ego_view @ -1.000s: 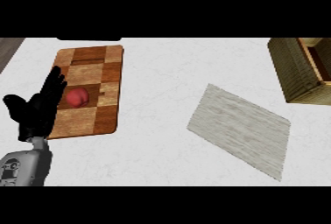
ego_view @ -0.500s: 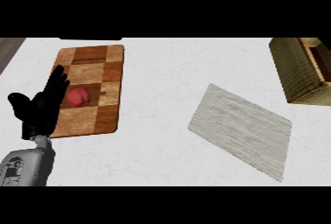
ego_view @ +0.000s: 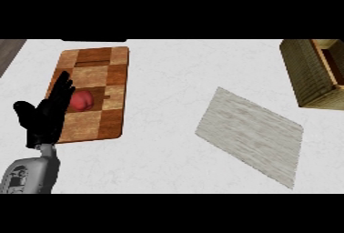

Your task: Pick the pear from the placemat and place it in the basket

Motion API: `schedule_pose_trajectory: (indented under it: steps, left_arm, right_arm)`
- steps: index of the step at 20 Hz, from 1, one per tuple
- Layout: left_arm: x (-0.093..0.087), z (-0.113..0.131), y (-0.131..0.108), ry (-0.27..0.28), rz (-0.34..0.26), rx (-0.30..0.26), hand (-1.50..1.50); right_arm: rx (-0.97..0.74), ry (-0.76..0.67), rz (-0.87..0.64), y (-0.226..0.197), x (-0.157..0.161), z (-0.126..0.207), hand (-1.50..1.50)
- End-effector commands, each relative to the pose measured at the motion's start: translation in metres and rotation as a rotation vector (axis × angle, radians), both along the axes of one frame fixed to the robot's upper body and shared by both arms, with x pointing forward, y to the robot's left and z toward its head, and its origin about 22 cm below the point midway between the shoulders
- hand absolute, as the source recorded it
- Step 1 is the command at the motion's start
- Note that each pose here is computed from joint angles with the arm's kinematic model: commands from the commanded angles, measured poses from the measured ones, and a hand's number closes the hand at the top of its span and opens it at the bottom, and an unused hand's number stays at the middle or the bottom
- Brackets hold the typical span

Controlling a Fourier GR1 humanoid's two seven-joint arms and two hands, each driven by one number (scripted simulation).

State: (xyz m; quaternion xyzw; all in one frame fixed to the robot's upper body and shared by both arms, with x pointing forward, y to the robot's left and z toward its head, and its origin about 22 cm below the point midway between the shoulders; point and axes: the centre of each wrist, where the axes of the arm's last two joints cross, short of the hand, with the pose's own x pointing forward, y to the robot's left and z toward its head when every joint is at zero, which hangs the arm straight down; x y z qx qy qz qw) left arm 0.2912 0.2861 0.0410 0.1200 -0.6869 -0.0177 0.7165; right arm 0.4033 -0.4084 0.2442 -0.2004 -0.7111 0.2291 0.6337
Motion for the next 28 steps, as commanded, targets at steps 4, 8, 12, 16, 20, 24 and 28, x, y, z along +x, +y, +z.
schedule_pose_trajectory:
  steps: [4, 8, 12, 16, 20, 24, 28]
  left_arm:
    - [0.001, 0.009, -0.003, -0.012, -0.009, 0.004, 0.00]
    - [0.008, 0.008, 0.001, -0.022, 0.004, -0.001, 0.00]
    - [0.007, 0.014, 0.000, -0.011, -0.005, 0.003, 0.00]
    - [0.009, 0.018, -0.002, 0.010, -0.023, -0.003, 0.00]
    - [-0.003, 0.008, -0.005, -0.009, -0.011, 0.011, 0.00]
    - [0.007, 0.008, -0.006, -0.005, -0.001, 0.006, 0.00]
    - [0.004, 0.015, 0.001, -0.017, -0.020, 0.006, 0.00]
  right_arm:
    - [-0.615, -0.334, 0.078, 0.008, -0.019, 0.038, 1.50]
    - [-0.742, -0.433, 0.048, -0.001, -0.012, 0.013, 1.50]
    - [-0.755, -0.437, 0.041, 0.000, 0.005, 0.001, 1.50]
    - [-0.746, -0.414, 0.022, 0.009, 0.021, 0.008, 1.50]
    - [-0.834, -0.292, 0.029, 0.005, 0.020, 0.021, 1.50]
    - [-0.888, -0.179, 0.066, 0.014, 0.030, 0.003, 1.50]
    - [-0.886, -0.177, 0.058, -0.004, 0.026, 0.007, 1.50]
